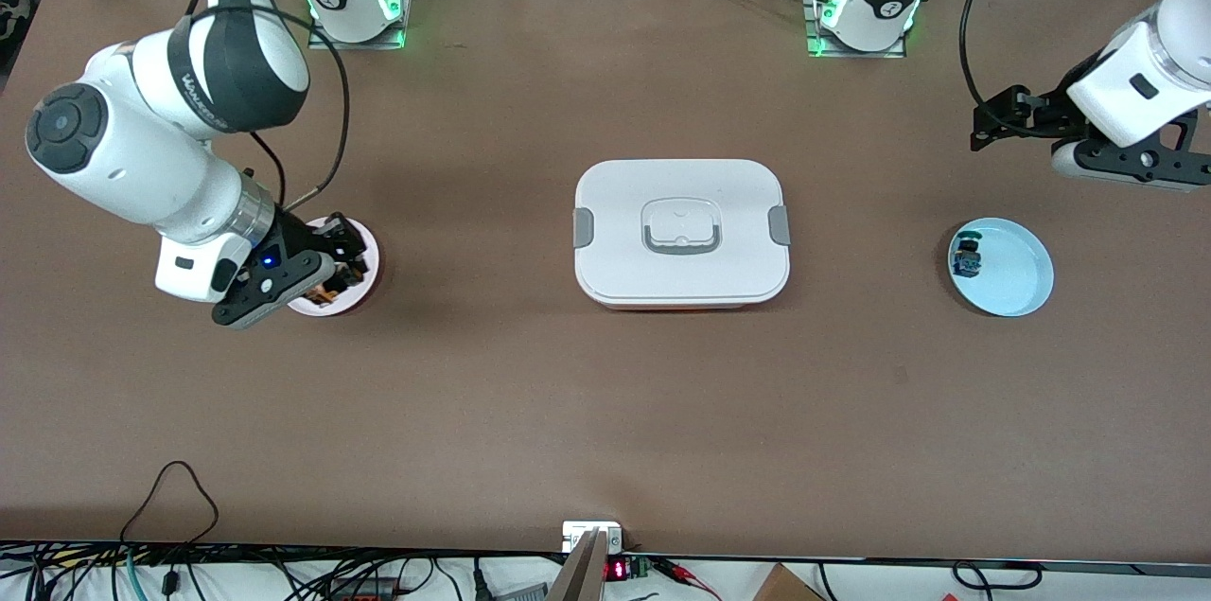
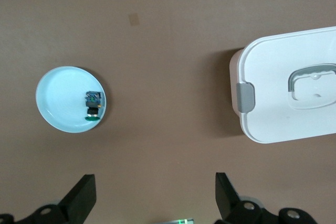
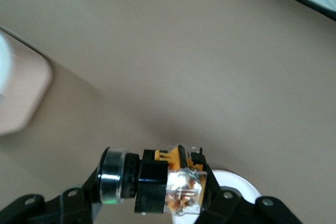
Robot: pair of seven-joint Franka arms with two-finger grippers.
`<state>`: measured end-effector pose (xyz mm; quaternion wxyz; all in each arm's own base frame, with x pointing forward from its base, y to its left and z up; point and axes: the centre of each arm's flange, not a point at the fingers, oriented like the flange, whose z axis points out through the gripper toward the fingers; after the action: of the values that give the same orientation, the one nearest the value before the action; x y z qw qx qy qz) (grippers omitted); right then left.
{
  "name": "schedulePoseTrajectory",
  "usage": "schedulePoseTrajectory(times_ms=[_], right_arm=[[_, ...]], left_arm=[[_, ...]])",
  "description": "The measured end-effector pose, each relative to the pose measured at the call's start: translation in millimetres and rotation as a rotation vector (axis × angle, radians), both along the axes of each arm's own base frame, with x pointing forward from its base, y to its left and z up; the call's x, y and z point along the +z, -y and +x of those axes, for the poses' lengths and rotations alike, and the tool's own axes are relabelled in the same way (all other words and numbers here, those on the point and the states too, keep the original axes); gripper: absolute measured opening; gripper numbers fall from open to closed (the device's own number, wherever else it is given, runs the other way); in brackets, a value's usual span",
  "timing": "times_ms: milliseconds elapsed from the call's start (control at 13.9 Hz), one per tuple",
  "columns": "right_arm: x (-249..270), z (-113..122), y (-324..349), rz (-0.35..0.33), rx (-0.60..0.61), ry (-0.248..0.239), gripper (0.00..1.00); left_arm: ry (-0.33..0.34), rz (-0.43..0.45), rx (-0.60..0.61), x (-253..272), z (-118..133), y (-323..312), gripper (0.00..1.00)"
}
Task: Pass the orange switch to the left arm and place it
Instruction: 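Lift the orange switch with the right gripper while the left gripper approaches, then carry the switch above the box toward the left gripper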
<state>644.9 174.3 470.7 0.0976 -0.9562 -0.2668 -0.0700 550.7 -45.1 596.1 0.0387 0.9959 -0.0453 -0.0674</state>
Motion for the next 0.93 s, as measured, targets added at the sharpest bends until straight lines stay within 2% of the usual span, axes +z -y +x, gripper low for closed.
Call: schedulePoseTrajectory(times_ms=[215,359,574,789,932], right_arm=[[32.6,-4.6,-22.7,0.117,0.072,0.047,0.74],[49.0,-9.1,-35.4,0.190,0.155,0.084,0.74],[60.7,-17.8,-65.1,0.361,0.356,0.155,0.74],[54.6,-26.1,-103.1,0.604,0.554,0.258,0.74],[40.3,-29.1,-124.9,0.740,0.646,0.333,0.74]], left_arm=[[-0.097,-0.058,-0.001,-12.2,-6.1,4.3,1.00],[-0.176,-0.130,-0.012,-21.4,-11.2,14.5,1.00],[-0.248,-0.367,-0.008,-32.5,-6.4,37.8,1.00],[-0.312,-0.685,0.053,-51.2,7.4,51.8,1.00],[-0.329,-0.839,0.110,-68.0,15.9,62.5,1.00]])
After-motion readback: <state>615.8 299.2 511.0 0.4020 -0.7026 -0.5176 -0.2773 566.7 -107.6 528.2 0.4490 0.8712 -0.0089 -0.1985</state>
